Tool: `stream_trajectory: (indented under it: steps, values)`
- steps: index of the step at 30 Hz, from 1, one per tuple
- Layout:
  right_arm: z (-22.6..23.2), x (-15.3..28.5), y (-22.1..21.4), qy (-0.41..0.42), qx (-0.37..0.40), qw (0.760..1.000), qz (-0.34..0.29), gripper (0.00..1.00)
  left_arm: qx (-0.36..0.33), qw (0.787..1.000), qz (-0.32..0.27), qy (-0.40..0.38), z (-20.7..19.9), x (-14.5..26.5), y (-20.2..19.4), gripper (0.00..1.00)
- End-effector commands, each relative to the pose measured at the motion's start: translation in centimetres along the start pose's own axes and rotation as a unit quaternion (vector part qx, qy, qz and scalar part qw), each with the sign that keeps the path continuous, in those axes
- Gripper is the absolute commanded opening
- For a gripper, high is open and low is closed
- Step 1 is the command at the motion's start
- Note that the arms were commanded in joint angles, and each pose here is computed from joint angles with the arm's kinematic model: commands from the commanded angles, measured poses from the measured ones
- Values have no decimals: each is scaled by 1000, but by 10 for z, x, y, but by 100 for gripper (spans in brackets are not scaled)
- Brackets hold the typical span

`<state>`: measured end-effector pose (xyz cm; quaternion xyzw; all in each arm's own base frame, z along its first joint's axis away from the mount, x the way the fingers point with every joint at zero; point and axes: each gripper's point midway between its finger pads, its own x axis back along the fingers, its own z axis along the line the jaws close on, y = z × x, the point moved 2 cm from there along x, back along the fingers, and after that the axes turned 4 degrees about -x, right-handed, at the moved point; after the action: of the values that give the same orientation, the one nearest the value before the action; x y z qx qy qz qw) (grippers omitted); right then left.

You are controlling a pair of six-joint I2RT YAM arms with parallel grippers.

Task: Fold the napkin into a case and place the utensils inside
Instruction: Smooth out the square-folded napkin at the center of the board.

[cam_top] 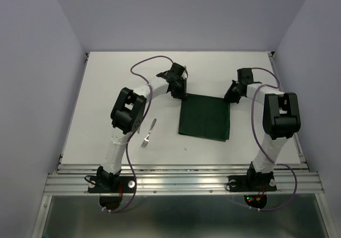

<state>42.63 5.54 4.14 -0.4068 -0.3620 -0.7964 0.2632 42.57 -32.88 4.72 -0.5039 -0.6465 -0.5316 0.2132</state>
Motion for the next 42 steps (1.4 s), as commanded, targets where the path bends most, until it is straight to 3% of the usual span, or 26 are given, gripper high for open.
stream_trajectory:
  steps: [1,8,23,30,32,35,36,42]
  values:
    - [-12,10,9,-16,-5,1000,-26,8,-24,999,-14,34,8,21,13,35]
    - [-6,30,15,-2,-6,999,-53,8,-42,997,-43,38,-7,50,29,35]
    - [-30,0,-3,-42,-3,999,-23,6,-62,996,-51,24,-32,79,29,35]
    - [-27,11,4,-40,2,998,-40,7,-56,998,-41,11,-36,105,-9,34]
    - [-27,13,4,-40,3,998,-40,7,-53,998,-32,8,-33,111,-28,31]
    - [-27,14,3,-40,3,998,-40,7,-45,999,-13,-1,-30,112,-57,16]
    - [-27,14,4,-39,3,998,-41,7,-44,999,-3,-8,-31,110,-71,1]
    - [-27,13,3,-38,2,999,-39,7,-35,999,30,-26,-33,96,-105,0]
